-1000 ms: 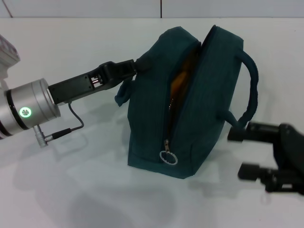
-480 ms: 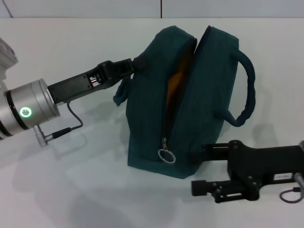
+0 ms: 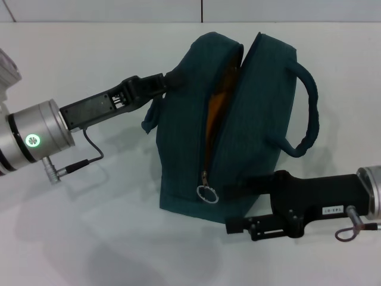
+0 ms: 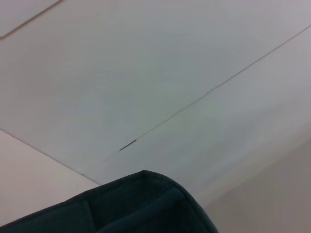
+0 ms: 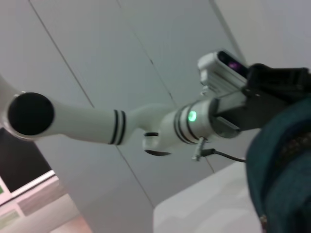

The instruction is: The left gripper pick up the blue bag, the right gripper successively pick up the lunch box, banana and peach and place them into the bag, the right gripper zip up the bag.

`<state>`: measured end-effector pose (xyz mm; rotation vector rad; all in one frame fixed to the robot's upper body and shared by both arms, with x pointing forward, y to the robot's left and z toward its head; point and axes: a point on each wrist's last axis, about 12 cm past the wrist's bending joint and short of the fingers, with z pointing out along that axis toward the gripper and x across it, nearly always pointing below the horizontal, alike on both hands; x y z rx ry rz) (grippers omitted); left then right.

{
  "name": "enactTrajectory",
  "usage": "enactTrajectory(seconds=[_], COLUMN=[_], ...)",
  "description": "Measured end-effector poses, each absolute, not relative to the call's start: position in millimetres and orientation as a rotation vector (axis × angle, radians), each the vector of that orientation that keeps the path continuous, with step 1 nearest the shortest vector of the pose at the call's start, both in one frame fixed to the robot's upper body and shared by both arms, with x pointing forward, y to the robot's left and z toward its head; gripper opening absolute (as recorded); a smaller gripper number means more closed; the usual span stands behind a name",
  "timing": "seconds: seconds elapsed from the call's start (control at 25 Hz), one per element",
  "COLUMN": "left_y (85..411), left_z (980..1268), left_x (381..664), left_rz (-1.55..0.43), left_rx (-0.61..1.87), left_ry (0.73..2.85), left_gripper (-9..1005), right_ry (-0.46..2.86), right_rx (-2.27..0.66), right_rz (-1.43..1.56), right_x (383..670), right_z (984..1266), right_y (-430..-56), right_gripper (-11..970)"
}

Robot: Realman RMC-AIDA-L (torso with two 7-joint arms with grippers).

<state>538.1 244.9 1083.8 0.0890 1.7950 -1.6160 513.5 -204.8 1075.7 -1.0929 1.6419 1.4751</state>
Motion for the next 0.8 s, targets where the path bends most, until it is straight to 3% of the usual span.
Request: enactTrajectory(seconds=[0.8], left_y=[241.8], left_z=[1082.7], left_x=[539.8], left_rz=[-1.623], left_rx=[0.075], left_ry=[1.794], left_gripper=[127], right_ry=[1.677], right_rx=[-1.122], right_rz=[1.412], right_x=[526.7], right_z=[1075.6], right_y=[-190.4], right_gripper=[708])
